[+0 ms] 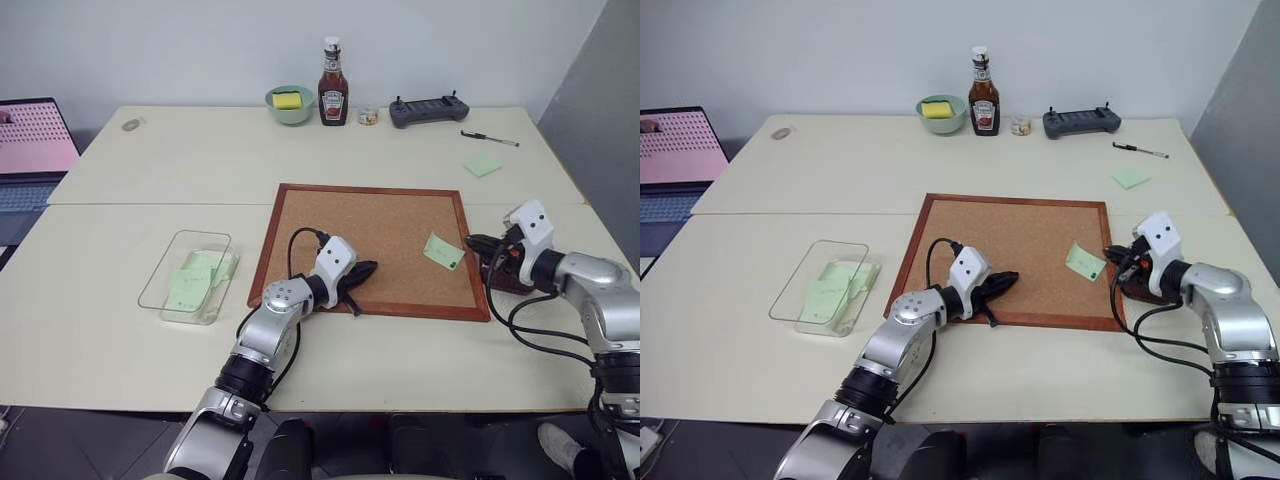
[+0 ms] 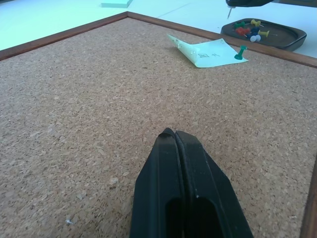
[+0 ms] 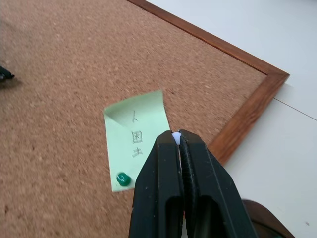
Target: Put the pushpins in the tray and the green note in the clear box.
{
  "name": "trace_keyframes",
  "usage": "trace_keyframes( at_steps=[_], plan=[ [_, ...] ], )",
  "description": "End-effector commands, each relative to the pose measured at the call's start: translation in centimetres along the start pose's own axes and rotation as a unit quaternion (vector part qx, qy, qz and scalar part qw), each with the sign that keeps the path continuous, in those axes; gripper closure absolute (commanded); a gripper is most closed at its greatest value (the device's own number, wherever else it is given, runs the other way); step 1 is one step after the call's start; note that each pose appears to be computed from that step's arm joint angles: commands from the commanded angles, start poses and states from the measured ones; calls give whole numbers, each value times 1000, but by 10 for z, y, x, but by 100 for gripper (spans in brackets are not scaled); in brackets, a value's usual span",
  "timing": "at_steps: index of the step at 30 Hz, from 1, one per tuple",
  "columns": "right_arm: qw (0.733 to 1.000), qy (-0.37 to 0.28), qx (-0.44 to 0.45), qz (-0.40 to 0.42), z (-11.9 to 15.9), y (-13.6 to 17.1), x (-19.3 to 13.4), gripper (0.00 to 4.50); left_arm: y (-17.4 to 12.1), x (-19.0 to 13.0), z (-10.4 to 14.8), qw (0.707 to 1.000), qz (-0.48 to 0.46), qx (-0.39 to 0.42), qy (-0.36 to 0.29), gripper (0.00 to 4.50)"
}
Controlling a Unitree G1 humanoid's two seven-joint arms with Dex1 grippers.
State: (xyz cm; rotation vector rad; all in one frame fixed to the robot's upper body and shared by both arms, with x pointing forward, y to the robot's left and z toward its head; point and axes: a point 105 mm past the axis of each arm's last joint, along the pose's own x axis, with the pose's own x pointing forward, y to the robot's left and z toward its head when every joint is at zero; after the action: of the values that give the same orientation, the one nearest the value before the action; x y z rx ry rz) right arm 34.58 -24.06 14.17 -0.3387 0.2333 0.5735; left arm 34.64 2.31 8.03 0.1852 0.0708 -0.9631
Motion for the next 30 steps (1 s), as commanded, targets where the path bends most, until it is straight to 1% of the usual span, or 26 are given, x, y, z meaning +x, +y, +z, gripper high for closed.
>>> trace_keyframes(
  at_steps=[1,5,8,14,15,16,21,22,25,28,30],
  plan=[
    [999,2,-38,-14,11,-14,-29,449,0,-2,-17,999,7,-13,29,450],
    [996,61,-67,-15,-7,-21,-47,449,0,-2,-17,999,7,-13,28,450],
    [992,99,-82,-13,-19,-24,-54,449,0,-1,-17,1000,5,-14,28,450],
    [987,125,-95,-19,-32,-26,-51,449,-1,1,-16,1000,2,-14,27,450],
    [986,129,-99,-25,-34,-28,-50,404,-1,1,-16,1000,3,-14,27,450],
    [985,132,-103,-30,-36,-30,-50,392,-1,1,-16,1000,3,-14,27,450],
    [985,135,-106,-38,-40,-34,-49,277,1,-1,-16,1000,6,-13,28,450],
    [985,131,-103,-40,-38,-34,-49,264,1,-1,-16,1000,6,-13,28,450],
    [986,124,-100,-43,-35,-35,-50,197,1,-1,-17,999,7,-14,29,450],
    [988,115,-95,-42,-29,-36,-54,140,1,-2,-17,999,7,-13,29,450],
    [993,87,-79,-25,-15,-30,-55,100,2,-2,-17,999,6,-13,29,450]
  ],
)
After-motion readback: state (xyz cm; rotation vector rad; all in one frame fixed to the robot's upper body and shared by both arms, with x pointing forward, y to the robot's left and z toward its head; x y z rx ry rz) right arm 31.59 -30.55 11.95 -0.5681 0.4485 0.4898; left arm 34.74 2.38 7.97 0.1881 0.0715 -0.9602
